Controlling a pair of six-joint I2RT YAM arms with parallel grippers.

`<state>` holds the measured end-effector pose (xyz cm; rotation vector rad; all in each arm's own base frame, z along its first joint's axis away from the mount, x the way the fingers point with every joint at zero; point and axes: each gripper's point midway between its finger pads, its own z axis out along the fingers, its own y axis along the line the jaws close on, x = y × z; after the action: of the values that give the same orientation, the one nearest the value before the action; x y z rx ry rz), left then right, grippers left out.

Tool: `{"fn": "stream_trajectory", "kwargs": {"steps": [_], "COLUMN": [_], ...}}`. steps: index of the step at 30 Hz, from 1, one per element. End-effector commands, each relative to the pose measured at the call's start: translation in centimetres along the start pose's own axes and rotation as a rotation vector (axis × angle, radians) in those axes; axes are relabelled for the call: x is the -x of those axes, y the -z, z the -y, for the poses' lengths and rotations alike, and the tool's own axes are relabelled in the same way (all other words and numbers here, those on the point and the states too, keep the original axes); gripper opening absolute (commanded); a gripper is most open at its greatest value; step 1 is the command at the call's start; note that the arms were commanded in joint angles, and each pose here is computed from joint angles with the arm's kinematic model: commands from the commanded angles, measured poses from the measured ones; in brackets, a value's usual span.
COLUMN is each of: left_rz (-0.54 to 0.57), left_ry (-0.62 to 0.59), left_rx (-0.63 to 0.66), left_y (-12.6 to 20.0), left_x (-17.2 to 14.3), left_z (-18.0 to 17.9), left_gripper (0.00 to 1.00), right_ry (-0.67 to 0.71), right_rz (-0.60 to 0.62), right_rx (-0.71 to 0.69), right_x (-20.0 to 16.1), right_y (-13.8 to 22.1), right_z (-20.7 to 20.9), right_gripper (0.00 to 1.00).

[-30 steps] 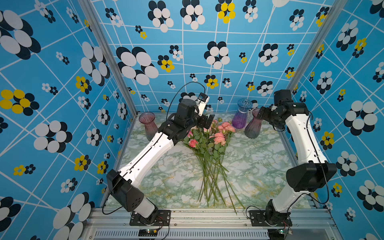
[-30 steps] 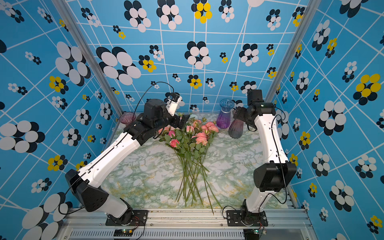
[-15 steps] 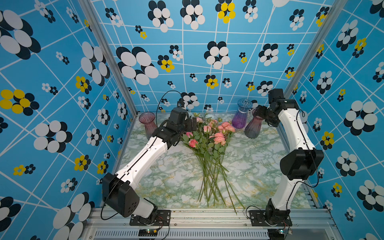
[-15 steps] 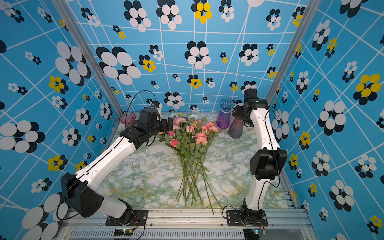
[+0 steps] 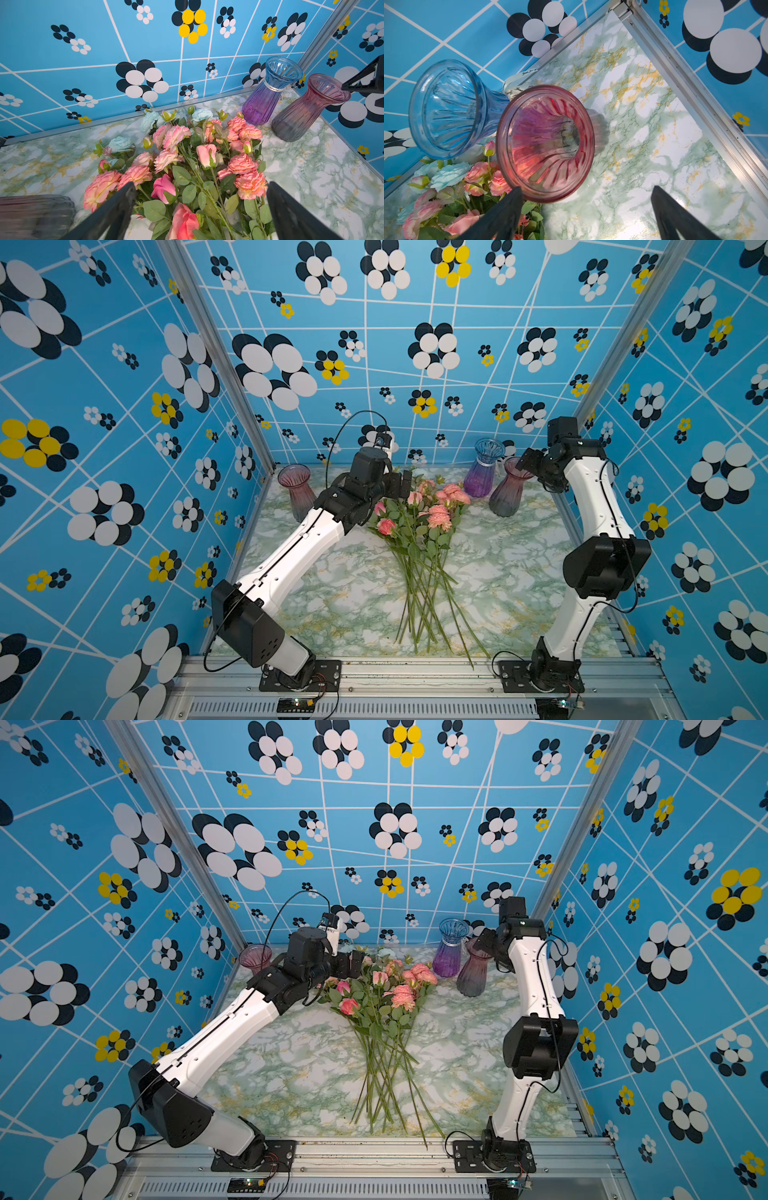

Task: Place the pink flowers into the vase
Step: Pick up the vase from the corner of the board.

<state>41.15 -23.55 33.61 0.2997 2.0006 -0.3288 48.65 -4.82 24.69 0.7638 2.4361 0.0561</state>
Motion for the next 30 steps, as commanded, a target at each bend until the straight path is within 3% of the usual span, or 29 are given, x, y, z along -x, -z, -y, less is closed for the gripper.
{"fn": "stream_trajectory", "kwargs": {"steps": [1,12,30], "left_rz": [-0.049,-0.111,-0.197], "left_ry": [-0.022,-0.042,-0.069], "left_rx": [-0.044,-0.109,-0.159], "left_y": [-0.8,-2.0,-4.3], "left_x": [-1.5,-2.6,-3.7], "left_z": [0.9,2.5,4.4], "left_gripper": [1.0,1.0,0.99], "right_ry": [-0.009,0.0,0.028], "right_rz": [-0.022,-0.059,-0.173], "right_rx": [0.006,0.014,0.024], "right_x": [0.1,0.5,-1.7], "right_y": [-1.7,-4.3,-8.0], "right_z": [-0.5,-1.4,-1.3], "right_gripper": [0.93,0.8,0.51]}}
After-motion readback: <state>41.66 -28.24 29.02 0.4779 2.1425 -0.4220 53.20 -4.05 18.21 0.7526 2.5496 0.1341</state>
